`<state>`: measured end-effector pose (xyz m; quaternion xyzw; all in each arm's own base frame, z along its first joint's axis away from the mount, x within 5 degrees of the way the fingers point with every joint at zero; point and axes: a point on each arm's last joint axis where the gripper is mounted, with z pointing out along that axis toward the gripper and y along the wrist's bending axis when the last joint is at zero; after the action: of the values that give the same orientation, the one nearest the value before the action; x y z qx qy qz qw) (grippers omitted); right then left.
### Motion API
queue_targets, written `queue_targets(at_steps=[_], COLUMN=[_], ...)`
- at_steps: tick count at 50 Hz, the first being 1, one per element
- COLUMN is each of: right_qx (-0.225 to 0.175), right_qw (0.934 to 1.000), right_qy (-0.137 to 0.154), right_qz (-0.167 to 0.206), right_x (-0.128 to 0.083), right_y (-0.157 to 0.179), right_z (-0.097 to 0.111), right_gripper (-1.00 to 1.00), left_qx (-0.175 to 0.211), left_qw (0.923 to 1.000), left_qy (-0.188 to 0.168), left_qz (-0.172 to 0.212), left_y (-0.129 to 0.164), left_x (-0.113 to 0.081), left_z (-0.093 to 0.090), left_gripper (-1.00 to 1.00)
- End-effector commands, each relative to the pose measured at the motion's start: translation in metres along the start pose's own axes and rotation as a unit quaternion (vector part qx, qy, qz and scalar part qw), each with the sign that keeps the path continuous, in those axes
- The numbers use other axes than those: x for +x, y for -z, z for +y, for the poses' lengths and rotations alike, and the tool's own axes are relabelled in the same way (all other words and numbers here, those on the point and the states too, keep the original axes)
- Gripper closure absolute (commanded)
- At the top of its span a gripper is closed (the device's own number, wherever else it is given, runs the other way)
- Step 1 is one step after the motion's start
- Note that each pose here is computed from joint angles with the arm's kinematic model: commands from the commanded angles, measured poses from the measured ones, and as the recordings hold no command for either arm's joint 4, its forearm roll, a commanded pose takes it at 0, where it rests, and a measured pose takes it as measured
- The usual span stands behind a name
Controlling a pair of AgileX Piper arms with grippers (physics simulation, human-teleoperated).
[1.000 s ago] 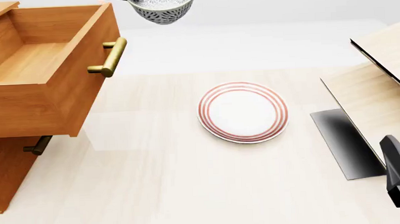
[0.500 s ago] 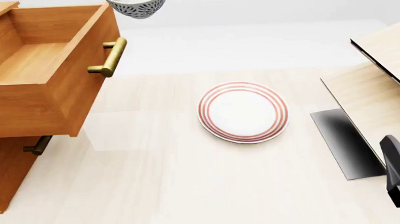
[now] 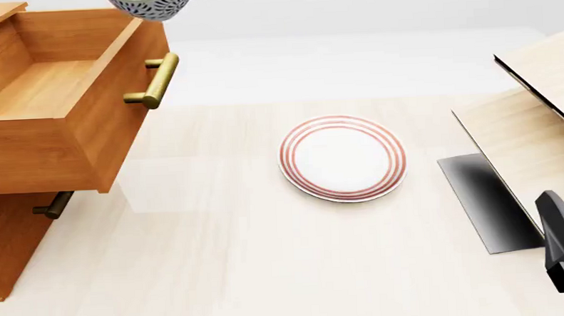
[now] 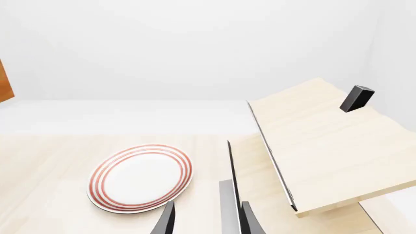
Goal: Open the top drawer of the cabinet and put the bowl in it.
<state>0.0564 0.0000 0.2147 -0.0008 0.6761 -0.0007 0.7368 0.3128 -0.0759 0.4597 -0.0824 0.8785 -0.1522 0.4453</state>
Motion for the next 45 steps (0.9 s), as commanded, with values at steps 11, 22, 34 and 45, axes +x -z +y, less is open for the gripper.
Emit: queue_targets(at_steps=[11, 22, 34, 45], right_qx=[0.0, 0.0, 0.0, 0.0], right_qw=[1.0, 1.0, 1.0, 1.0], right_qy=[0.0, 0.0, 0.0, 0.0], right_qz=[0.0, 0.0, 0.0, 0.0], right_x=[0.0, 0.0, 0.0, 0.0], right_y=[0.0, 0.0, 0.0, 0.0], right_z=[0.0, 0.0, 0.0, 0.0], right_gripper=[-1.0, -1.0, -1.0, -1.0], left_qx=[-0.018, -0.034, -0.045, -0.054], left_qw=[0.9991, 0.9974, 0.9945, 0.9921], left_qy=[0.032, 0.052, 0.077, 0.092], left_qz=[-0.022, -0.036, -0.054, -0.065], left_y=[0.016, 0.024, 0.039, 0.049], left_x=[0.005, 0.01, 0.017, 0.021], left_z=[0.023, 0.04, 0.054, 0.062], left_gripper=[1.0, 1.0, 1.0, 1.0])
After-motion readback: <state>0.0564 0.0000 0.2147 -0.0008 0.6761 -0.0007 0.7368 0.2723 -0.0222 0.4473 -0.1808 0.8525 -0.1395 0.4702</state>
